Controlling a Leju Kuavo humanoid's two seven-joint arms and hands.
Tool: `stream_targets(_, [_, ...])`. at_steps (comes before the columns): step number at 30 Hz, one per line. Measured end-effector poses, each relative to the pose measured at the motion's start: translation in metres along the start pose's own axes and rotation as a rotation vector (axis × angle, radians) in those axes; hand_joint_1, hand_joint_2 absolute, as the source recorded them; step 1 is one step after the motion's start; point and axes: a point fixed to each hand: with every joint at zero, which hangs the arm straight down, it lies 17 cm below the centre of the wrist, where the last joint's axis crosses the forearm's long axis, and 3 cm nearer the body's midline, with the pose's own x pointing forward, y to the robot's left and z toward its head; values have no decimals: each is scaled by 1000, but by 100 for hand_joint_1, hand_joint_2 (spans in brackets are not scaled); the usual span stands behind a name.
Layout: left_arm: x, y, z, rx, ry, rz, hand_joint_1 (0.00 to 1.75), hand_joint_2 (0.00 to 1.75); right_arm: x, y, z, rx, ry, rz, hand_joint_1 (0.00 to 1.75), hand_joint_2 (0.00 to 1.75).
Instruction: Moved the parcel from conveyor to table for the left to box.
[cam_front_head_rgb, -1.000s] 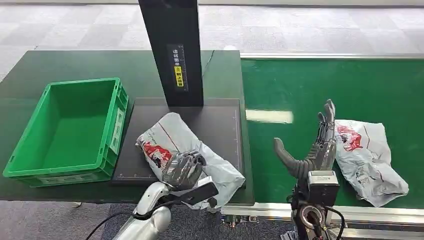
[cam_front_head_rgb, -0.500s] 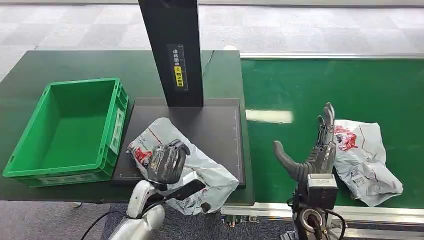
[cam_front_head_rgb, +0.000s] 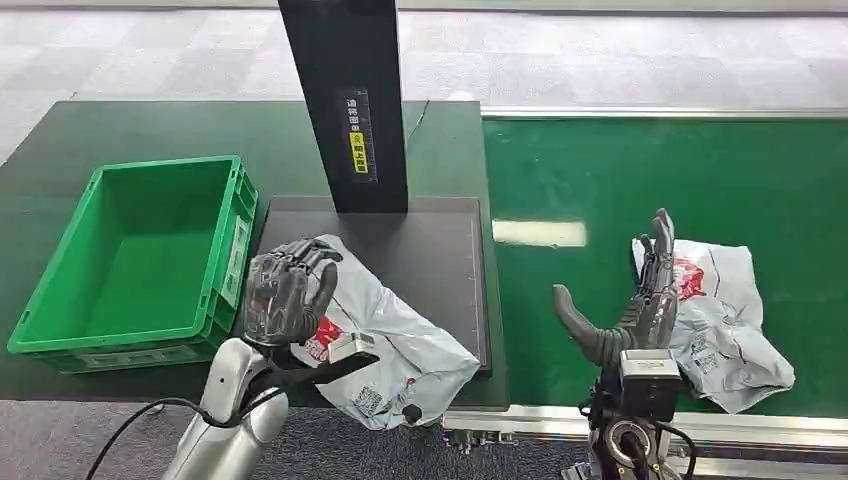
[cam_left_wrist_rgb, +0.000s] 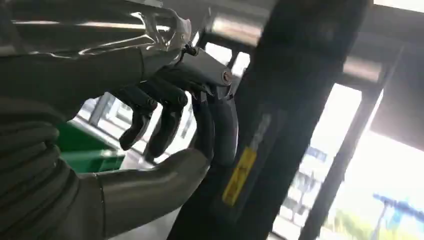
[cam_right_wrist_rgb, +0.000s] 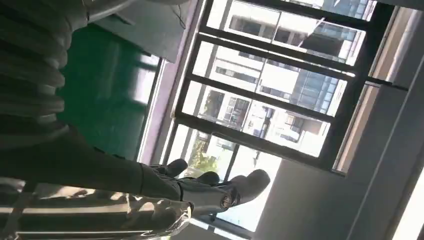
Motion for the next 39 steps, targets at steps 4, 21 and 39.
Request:
stream_targets(4, [-10, -53, 21, -265, 20, -26, 0, 175, -3, -8, -1, -7, 0, 13, 0, 175])
stream_targets(21, [-99, -77, 37, -542, 126, -311, 175, 175, -14, -19, 6, 0, 36, 63, 0, 175])
stream_targets(39, [-109, -86, 48, -568, 100, -314, 175, 175, -10, -23, 9, 5, 40, 64, 0, 175])
